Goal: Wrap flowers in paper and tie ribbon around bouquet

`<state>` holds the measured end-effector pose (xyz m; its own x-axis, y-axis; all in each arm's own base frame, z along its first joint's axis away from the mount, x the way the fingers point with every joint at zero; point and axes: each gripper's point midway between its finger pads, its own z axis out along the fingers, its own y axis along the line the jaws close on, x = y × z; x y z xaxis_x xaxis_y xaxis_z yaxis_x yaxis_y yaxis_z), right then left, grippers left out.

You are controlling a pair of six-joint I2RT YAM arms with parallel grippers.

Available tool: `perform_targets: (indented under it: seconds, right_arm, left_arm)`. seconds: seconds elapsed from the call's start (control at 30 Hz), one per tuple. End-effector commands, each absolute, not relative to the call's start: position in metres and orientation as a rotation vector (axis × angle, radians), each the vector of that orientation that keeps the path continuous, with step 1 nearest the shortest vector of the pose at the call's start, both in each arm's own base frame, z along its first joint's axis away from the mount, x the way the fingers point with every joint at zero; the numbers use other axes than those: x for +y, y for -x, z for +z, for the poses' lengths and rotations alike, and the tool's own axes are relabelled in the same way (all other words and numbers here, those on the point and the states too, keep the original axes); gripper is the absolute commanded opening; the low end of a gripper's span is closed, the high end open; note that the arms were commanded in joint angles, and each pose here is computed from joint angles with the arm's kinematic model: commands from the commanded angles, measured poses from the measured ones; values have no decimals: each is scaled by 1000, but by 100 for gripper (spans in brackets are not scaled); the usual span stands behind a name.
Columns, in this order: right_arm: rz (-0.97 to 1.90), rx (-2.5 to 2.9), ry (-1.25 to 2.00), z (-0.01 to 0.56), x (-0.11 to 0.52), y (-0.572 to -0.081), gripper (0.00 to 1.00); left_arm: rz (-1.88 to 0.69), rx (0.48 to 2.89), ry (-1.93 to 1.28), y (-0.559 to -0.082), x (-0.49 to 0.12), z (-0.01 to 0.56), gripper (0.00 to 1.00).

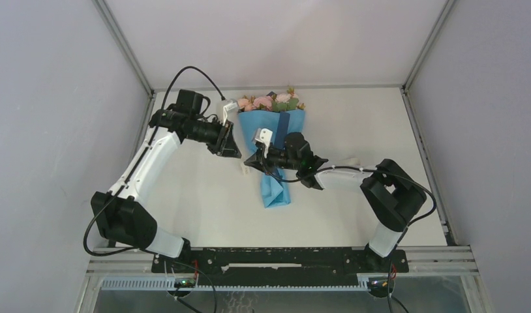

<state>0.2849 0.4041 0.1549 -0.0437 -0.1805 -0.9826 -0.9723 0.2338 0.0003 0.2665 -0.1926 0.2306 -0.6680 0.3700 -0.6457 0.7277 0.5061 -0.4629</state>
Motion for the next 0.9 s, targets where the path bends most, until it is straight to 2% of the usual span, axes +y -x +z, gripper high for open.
perform_targets:
  seconds: [0.0,0.07,0.13,0.23,0.3,0.37,0.47,0.6,0.8,0.87]
  right_arm:
    - [1030,1484,1047,191,402,-285,0]
    - [1100,1574,961,194,395,-286,0]
    - [1183,1656,881,196,391,-282,0]
    - [1265,1748,789,195,390,-277,0]
    - [1307,1782,735,197,391,-277,0]
    - [1344,1793,694,199,391,-278,0]
    - [1404,1796,647,206,391,-279,0]
    - [1489,1863,523,211,387,-281,0]
    - [1502,1867,463,211,384,-283,0]
    - [1483,1870,484,207,382,-283,0]
  left_arm:
    - [-880,2297,-758,-292,-175,227,52]
    - [-744,2304,-716,-305,-154,223,68]
    - [-582,2274,-804,-304,-134,226,71]
    - [-312,2136,-1109,-290,-106,222,71]
    - [-265,2114,-1259,-272,-100,210,71]
    - [-296,2143,-1276,-263,-106,190,71]
    - [-361,2064,-1382,-260,-138,167,73]
    - [-520,1969,-1247,-297,-183,173,76]
    - [-647,1581,-1217,-323,-226,177,83]
    - [-729,1525,-1117,-336,-235,177,84]
